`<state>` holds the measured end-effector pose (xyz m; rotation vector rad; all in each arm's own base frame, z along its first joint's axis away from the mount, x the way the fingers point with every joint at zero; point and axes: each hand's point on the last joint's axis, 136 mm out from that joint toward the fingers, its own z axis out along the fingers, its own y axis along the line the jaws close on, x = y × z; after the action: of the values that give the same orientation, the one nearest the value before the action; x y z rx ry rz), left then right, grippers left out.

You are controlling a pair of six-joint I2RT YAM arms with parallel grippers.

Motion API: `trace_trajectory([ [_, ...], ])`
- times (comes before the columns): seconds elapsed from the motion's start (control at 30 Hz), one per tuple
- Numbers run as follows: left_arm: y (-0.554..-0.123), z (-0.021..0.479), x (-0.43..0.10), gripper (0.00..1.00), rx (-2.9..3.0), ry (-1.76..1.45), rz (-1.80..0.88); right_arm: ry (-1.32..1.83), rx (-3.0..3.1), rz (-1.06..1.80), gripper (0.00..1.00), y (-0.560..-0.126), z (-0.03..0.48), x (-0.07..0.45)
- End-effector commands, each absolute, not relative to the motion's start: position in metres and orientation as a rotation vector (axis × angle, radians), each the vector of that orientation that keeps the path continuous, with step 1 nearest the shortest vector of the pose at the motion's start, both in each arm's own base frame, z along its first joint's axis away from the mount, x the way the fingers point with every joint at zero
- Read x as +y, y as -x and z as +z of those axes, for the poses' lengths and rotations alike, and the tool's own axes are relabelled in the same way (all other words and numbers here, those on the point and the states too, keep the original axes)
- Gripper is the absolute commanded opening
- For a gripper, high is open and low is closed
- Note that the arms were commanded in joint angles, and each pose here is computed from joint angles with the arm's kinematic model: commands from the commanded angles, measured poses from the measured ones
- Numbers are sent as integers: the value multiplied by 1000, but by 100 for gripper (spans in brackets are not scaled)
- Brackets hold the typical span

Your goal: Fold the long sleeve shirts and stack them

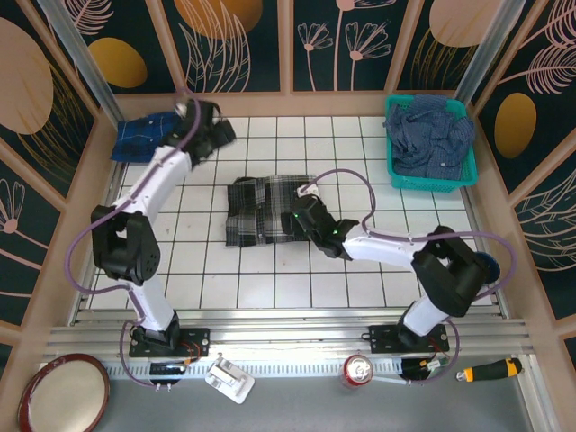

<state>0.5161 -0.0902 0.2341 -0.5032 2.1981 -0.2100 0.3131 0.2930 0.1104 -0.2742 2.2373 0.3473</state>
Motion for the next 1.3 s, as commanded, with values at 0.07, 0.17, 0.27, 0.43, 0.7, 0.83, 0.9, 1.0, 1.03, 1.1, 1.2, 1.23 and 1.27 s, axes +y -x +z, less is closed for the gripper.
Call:
trace_trajectory([
  [0.07,-580,217,0,83,2171,575,99,392,2070,428,77,-333,137,341],
  [0.17,-620,204,36,83,2133,643,55,427,2075,406,78,-346,128,358],
  [0.27,-650,187,69,85,2085,699,2,439,2101,383,80,-357,113,369],
  [0.43,-677,130,109,87,2066,817,-123,418,2228,309,80,-363,68,365],
  [0.7,-655,44,68,87,2135,1007,-591,382,2367,230,79,-322,33,312],
  [0.83,-627,32,20,83,2127,1090,-833,434,2447,269,78,-294,27,303],
  [0.9,-609,26,0,83,2150,1152,-863,459,2489,274,77,-278,25,298],
  [1.0,-586,28,-49,85,2162,1176,-931,465,2556,306,78,-248,22,287],
  [1.03,-580,31,-66,85,2166,1171,-953,473,2571,328,77,-238,22,286],
  [1.1,-572,33,-100,85,2187,1150,-986,490,2589,351,77,-219,21,283],
  [1.2,-555,29,-155,85,2232,1141,-1015,513,2615,380,77,-194,16,280],
  [1.23,-549,25,-174,85,2241,1141,-1040,522,2627,395,77,-186,13,279],
  [1.27,-541,21,-192,85,2253,1169,-1071,520,2636,400,77,-180,11,277],
])
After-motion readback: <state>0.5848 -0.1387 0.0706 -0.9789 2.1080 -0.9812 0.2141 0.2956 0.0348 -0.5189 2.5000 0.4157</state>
